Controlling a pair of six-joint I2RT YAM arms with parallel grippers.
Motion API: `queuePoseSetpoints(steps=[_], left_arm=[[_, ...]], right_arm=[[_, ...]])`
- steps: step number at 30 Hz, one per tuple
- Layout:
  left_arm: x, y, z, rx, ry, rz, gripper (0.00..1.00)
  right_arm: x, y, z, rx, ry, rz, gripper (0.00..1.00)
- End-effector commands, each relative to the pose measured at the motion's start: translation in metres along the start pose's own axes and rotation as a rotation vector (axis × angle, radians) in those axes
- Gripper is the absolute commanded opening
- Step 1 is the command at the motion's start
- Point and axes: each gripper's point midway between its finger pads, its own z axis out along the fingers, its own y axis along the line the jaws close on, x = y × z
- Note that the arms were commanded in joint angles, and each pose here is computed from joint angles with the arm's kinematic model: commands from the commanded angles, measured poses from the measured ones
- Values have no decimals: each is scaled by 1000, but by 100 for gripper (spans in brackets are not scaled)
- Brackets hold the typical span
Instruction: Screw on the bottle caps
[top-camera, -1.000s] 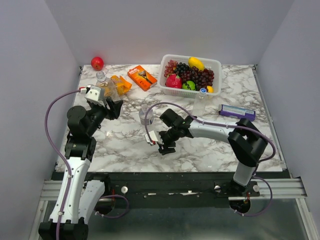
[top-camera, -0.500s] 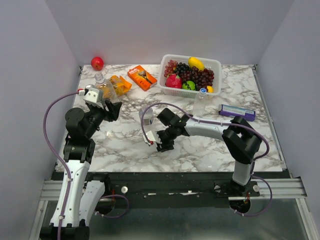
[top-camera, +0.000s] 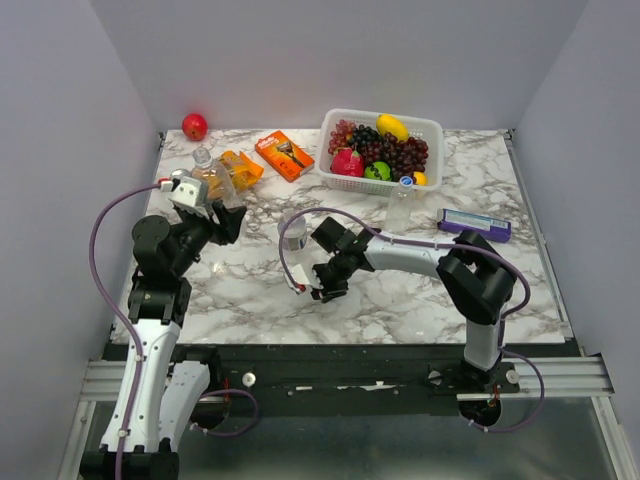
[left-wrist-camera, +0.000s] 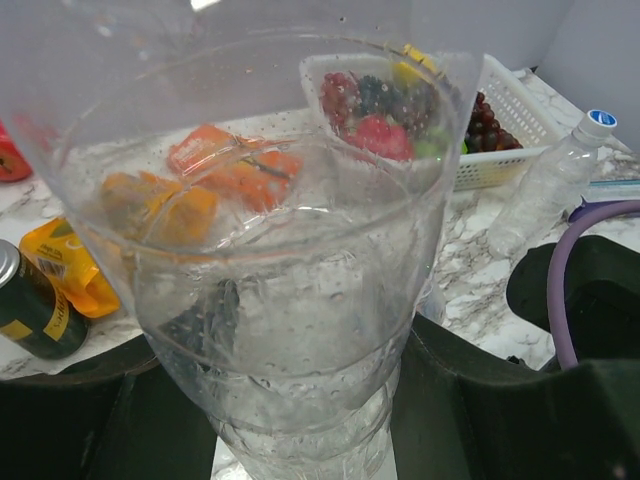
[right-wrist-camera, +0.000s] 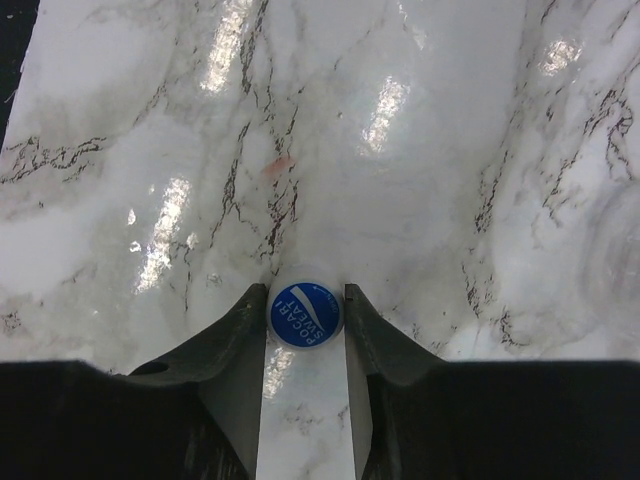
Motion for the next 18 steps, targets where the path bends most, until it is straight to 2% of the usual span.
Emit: queuePoseSetpoints(steps=[1,4,6,7,8,11,12,14,15,17,18], left_arm=[[3,-15,2,105,-4,27,0],[5,-40,5,232,-12,78,0],[12,-60,7,320,-5,125,0],[14,-71,8,365,-12,149,0],[21,-93,7,443,-9,183,0],[45,-134,3,584,1,178,0],[47,-144,3,617,-19,180,0],[76,-160,0,671,19,164,0],[76,-177,-3,715,-20,170,0],[99,-185,-3,725,-6,167,0],[95,-196,-5,738,-56,170,0]], right_arm=[[-3,0,-16,29,39,-22,28],[-17,11,-52,37,0,71,26],[-45,20,-100,54,-82,136,25],[-47,20,-120,66,-112,220,25],[-67,22,-157,98,-160,238,25],[-86,31,-210,128,-231,351,25],[-105,28,-238,183,-272,316,25],[-115,35,-261,207,-286,335,27],[-130,33,-280,246,-319,301,27],[-142,35,-295,261,-345,323,27],[-149,36,-300,260,-365,320,27]])
